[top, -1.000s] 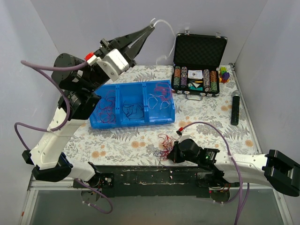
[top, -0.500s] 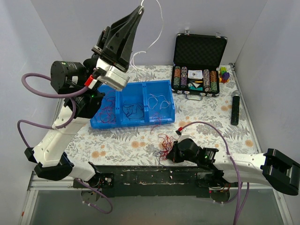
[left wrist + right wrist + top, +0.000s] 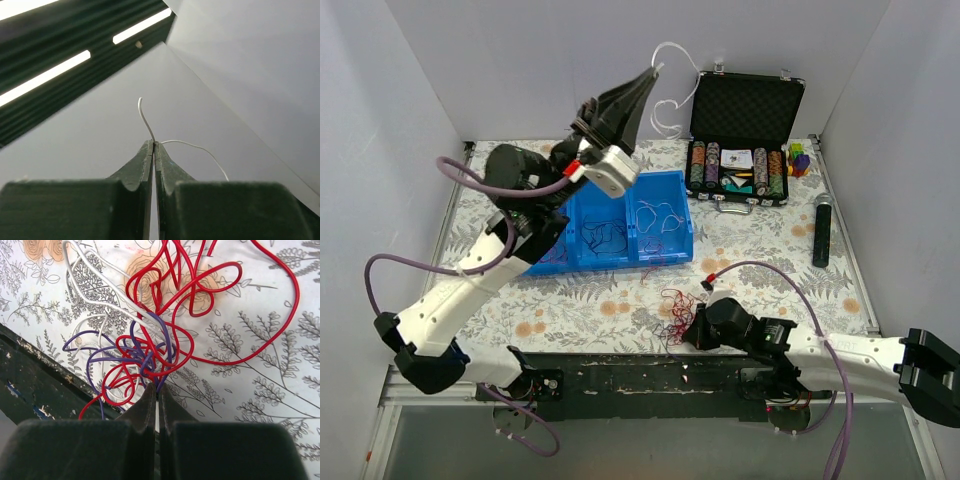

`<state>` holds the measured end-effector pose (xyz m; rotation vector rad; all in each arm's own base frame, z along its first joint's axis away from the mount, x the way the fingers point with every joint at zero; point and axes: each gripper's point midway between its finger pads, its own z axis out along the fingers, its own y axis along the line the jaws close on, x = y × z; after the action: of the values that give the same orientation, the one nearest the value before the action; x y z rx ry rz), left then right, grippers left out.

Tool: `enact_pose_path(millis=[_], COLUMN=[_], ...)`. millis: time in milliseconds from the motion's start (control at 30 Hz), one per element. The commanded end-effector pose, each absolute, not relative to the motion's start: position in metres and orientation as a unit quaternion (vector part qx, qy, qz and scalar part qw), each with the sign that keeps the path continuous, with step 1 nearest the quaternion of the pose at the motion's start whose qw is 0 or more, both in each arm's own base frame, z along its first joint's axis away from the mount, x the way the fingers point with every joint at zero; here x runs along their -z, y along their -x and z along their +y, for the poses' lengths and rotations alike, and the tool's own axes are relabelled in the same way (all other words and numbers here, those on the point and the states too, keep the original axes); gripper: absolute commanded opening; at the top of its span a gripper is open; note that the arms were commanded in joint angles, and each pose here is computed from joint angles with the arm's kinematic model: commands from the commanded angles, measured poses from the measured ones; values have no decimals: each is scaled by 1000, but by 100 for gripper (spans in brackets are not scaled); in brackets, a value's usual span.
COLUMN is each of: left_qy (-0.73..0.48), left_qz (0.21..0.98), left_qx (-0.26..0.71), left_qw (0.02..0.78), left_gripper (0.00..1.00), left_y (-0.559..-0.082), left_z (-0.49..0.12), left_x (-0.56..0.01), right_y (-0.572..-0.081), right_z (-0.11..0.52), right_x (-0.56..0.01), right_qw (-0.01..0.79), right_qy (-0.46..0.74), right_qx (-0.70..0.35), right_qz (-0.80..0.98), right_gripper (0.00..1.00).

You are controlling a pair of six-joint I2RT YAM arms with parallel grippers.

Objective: Untangle the cables

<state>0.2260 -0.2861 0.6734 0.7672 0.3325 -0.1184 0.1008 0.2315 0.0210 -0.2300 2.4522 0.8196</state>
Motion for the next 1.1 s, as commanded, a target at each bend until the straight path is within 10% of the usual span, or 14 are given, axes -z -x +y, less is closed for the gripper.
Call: enact_pose_path(millis=[0,667,1067], left_qy=[-377,-406,-399], left_qz=[270,481,467], left_qx=[48,58,52], left_qw=[885,775,787], left_gripper=[0,0,0], left_y=[-273,-425,-420], left_z=[-302,-340,-334], left_x=[-596,-354,-347], right_y=[-92,-91,-92], right_z=[197,190,193], right_x=[5,8,12], right_qw=[256,261,258], right_qy=[98,91,97], right_qx=[-239,-239,-233], right_qz=[932,931,933], right_gripper=[1,1,1])
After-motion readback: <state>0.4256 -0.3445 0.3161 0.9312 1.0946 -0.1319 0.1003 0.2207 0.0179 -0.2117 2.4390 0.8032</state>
